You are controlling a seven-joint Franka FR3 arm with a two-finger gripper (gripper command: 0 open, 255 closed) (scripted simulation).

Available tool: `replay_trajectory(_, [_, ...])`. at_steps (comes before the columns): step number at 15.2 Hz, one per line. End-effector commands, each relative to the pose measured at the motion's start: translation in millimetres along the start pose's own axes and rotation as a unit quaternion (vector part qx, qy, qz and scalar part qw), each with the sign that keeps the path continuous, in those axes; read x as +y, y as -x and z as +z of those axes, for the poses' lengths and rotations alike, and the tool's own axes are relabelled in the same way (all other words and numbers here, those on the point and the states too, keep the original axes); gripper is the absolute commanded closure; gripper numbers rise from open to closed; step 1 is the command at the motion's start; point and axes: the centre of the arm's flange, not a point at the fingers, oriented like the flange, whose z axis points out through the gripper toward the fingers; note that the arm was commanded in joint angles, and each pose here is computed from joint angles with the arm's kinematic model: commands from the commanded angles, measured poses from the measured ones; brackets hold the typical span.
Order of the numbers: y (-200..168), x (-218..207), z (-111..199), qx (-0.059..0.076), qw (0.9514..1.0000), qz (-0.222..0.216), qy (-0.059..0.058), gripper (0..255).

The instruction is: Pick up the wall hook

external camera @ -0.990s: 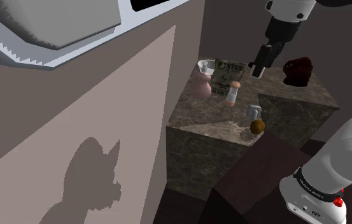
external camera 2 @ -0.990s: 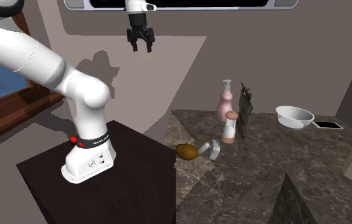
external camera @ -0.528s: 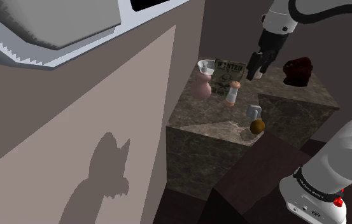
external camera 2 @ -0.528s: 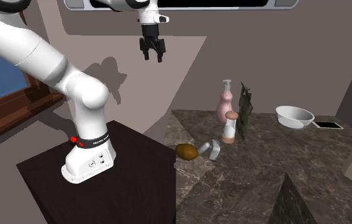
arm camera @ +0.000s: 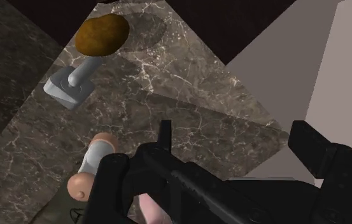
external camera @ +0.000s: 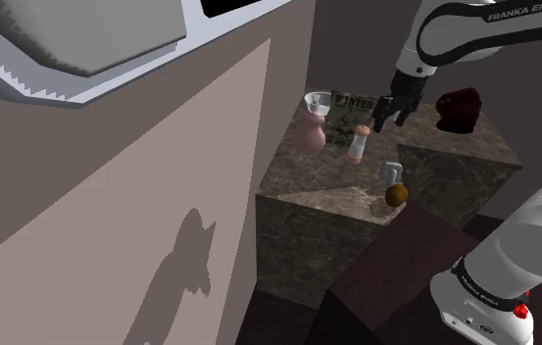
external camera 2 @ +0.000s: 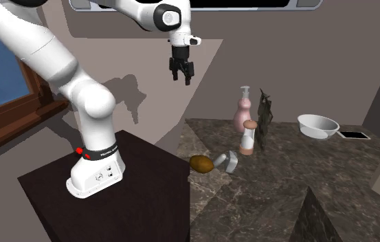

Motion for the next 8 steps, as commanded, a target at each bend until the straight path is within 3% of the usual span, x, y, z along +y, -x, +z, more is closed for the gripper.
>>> replay_trajectory(1, [-10,21,16,-0.001,0.9997,0.024,-0.004,0])
replay_trajectory(8, [-36,87,80,-0.007,0.9945,0.103,-0.017,0])
